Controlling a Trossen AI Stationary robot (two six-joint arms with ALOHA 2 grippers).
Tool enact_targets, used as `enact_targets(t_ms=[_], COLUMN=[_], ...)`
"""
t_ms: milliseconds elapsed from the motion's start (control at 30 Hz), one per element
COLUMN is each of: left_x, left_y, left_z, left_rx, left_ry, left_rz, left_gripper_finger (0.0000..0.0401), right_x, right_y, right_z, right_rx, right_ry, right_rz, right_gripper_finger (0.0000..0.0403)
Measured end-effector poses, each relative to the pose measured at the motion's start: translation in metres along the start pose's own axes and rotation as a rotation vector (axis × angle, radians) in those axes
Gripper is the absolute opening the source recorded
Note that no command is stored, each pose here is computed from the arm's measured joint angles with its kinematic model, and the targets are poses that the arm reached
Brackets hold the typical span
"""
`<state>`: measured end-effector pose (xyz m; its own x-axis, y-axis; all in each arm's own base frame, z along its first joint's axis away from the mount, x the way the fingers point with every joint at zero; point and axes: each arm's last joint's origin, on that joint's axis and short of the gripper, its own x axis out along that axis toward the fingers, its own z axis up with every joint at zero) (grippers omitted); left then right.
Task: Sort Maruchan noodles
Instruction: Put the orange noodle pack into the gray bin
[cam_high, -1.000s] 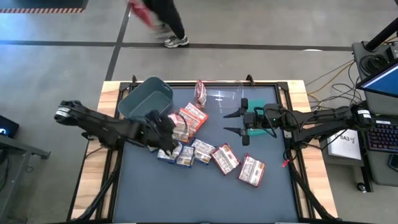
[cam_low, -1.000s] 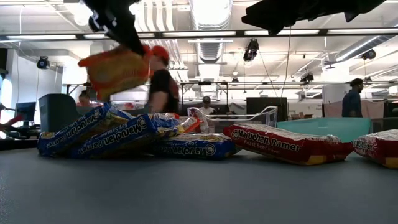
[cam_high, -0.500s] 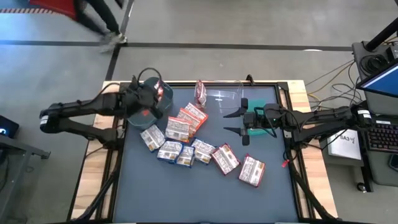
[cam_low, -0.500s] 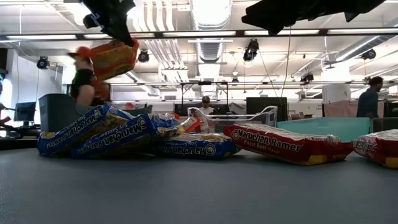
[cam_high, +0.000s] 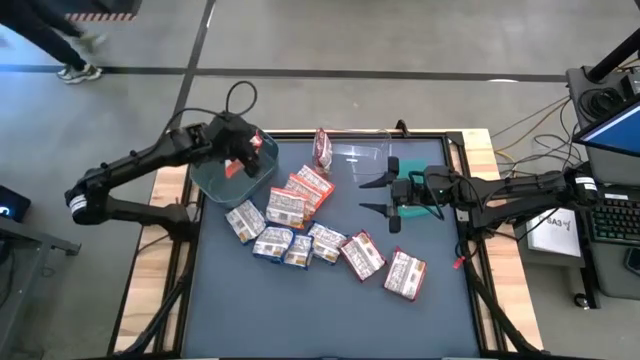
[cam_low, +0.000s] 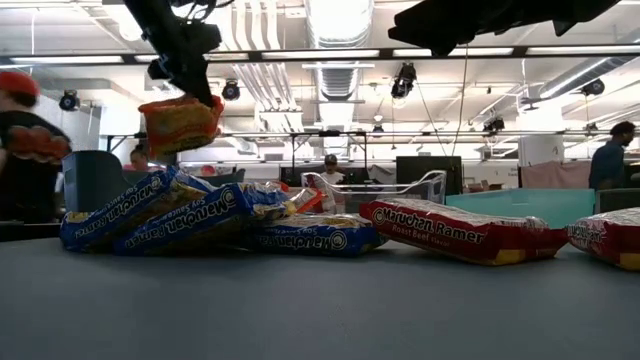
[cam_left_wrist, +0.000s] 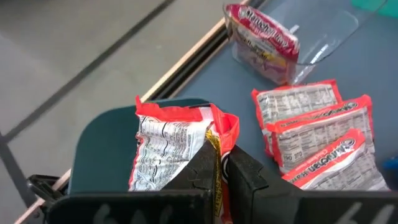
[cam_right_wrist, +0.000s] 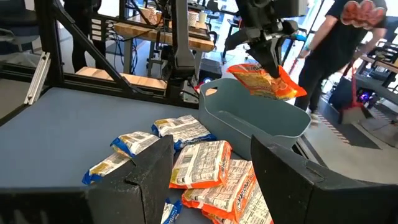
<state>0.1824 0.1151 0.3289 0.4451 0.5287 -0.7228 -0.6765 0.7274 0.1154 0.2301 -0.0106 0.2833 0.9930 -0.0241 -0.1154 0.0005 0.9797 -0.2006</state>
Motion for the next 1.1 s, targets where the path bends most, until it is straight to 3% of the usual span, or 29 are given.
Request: enact_targets(t_ms=[400,533,833,1100], left_x=[0.013,0.035,0.081,0.103], left_y=[0.032,0.035,0.034,0.033], left_z=[-0.002,-0.005,-0.007,-0.008], left_rx=[-0.108,-0.148,-0.123,-0.124], left_ry=[0.074,0.148,0.279,0.324], left_rz=[-0.091,-0.071,-0.069,-0.071], left_gripper_finger=[0.0,0.0,0.0001,0.0036], right_x=[0.0,0.0,0.0,0.0], right_y=[-0.002,-0.002,-0.002,-0.002], right_z=[0.0,0.0,-0.001,-0.001], right_rx=[-0.003,-0.003,0.004,0.001], right_ry=[0.001,0.002,0.005,0.009], right_rz=[-0.006,-0.006,-0.009,-0.008], right_gripper_finger=[0.0203,0.0203,0.0203,0.0203])
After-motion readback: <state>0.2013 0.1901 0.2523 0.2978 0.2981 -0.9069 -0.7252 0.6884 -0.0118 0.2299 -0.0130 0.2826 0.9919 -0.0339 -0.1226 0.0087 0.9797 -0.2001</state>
